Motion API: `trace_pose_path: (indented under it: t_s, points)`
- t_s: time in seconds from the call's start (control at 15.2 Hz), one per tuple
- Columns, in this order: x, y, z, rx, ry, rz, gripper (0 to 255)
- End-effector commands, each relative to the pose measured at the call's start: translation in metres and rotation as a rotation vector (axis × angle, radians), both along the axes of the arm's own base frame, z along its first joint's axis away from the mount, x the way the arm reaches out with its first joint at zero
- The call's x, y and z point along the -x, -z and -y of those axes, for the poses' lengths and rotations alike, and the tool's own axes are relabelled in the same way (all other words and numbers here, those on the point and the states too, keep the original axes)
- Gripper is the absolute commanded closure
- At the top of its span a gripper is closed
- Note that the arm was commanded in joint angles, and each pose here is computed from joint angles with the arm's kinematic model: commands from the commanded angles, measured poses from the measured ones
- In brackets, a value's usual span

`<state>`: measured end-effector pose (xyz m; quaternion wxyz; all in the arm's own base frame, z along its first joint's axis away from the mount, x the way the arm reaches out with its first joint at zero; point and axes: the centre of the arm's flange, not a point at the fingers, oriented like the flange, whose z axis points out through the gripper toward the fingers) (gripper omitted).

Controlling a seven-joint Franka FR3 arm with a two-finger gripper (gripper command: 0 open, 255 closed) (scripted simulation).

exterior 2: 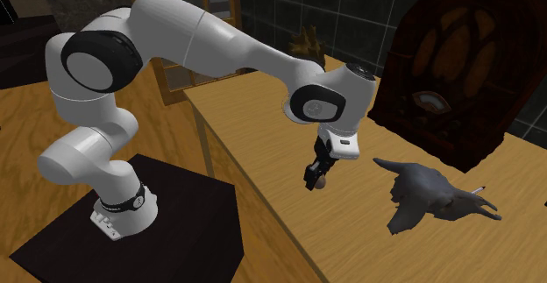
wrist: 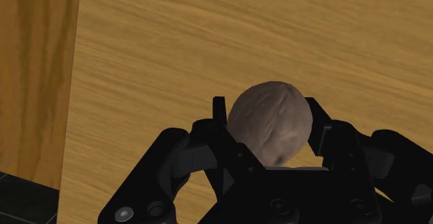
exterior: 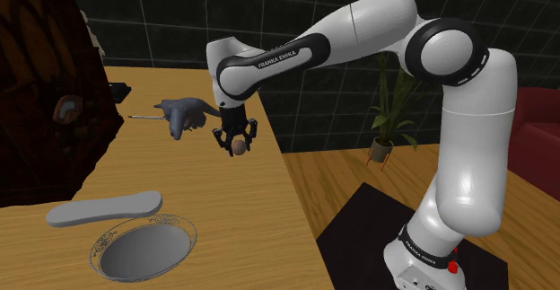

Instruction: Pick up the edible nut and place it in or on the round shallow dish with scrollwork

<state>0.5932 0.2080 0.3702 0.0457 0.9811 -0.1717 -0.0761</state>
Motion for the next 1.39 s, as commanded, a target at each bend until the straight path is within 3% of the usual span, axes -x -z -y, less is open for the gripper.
trace_pose_path:
  t_s: [0.0, 1.32]
  points:
    - [0.000, 0.000, 0.000, 0.000, 0.000, 0.000, 255]
    - [0.000, -0.106, 0.000, 0.000, 0.000, 0.000, 255]
